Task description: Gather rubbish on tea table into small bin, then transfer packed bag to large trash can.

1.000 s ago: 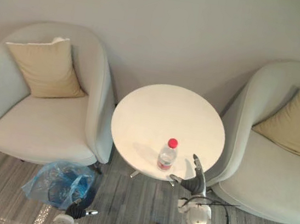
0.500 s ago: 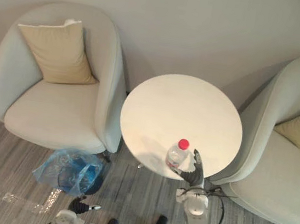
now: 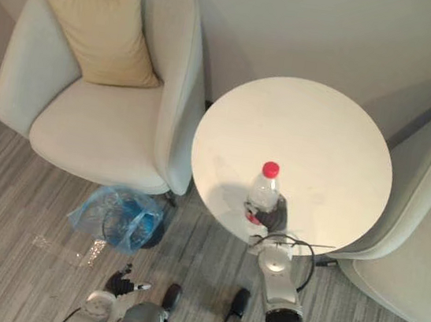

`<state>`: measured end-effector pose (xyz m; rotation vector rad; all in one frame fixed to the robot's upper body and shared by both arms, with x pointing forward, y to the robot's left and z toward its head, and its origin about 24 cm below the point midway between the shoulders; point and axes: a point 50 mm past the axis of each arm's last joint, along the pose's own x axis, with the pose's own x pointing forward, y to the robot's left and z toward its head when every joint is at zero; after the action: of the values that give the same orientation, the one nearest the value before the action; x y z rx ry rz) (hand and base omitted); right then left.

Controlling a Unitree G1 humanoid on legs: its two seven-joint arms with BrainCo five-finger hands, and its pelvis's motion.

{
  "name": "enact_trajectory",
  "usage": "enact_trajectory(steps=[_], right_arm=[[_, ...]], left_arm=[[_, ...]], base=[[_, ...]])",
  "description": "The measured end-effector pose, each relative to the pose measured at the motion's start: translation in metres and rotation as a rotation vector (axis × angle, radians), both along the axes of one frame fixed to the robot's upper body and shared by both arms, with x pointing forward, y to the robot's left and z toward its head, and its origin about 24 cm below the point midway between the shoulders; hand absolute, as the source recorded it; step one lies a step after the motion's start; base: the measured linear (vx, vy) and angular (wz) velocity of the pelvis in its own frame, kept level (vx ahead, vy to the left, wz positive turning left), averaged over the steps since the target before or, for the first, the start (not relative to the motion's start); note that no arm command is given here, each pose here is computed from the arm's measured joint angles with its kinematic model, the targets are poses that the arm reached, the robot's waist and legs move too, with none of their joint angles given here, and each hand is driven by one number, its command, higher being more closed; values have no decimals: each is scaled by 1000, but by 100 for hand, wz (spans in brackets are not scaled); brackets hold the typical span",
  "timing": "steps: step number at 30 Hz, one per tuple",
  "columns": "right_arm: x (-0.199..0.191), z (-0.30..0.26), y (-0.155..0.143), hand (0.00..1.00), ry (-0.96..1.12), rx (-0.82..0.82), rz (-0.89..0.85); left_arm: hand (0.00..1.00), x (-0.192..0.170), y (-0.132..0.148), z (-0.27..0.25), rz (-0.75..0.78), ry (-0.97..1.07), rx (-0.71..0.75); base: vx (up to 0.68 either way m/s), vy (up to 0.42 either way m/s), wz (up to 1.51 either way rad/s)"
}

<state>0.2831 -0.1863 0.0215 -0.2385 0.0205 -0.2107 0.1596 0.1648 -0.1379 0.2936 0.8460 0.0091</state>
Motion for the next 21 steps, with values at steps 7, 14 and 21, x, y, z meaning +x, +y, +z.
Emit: enact_trajectory(steps=[7,14,21], right_arm=[[-14,0,2,100,-13,5,22],[-37,5,1,100,-44,10,52],[-52,1,9,100,-28,15,104]], left_arm=[[0,0,0,0,-3,0,2],[0,-1,0,-1,-35,9,26],[0,-12,7,-6,-36,53,48]], base=[[0,7,-4],[-32,10,-21],[-51,4,-11]])
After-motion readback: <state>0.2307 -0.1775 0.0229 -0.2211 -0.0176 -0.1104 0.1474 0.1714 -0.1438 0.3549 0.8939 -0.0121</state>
